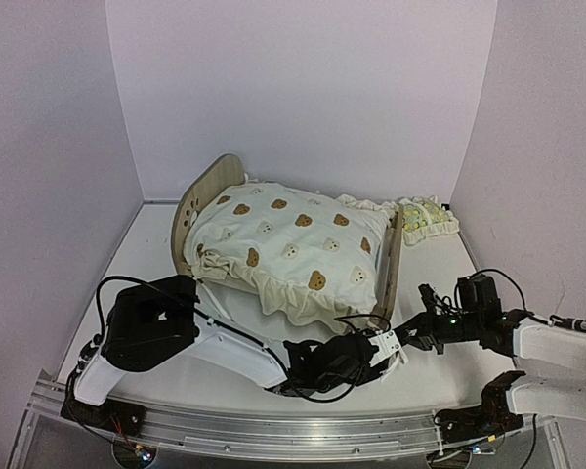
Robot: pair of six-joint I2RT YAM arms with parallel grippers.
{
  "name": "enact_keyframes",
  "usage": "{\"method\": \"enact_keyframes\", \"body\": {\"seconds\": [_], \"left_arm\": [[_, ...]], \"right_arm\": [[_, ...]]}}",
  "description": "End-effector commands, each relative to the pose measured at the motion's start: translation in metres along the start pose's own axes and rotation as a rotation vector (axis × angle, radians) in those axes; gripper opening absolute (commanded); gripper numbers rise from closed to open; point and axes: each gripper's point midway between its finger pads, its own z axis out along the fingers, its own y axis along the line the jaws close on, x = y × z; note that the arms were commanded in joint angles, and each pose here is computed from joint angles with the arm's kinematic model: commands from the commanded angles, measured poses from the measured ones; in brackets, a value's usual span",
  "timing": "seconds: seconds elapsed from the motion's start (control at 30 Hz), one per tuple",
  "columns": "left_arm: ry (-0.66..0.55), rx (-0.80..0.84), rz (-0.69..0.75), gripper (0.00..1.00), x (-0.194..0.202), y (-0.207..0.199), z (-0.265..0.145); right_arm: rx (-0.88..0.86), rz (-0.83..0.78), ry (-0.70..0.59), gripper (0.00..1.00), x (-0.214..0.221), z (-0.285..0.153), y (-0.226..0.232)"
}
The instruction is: Set up the pet bed
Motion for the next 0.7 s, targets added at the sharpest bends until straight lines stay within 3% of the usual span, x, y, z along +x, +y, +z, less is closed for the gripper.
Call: {"method": "enact_keyframes", "body": {"seconds": [0.0,0.2,0.4,0.67], "left_arm": [[0.015,0.000,-0.018,0.47,-0.008,0.006,-0.021],[0.060,0.017,-0.012,0.51,-0.010,-0.004,-0.039],[0.042,0.242,-0.112,0.54,-0.017,-0.039,-0.057],[0.043,0.318,-0.144,0.54,-0.016,-0.063,-0.032]], "right_arm": [[-0.002,-0.007,-0.036,0.00,-0.009,-0.001,0.004],[0.010,0.000,-0.051,0.00,-0.013,-0.001,0.003],[0.015,0.002,-0.068,0.00,-0.015,-0.002,0.003],[0.011,0.002,-0.074,0.00,-0.016,-0.003,0.004]]}}
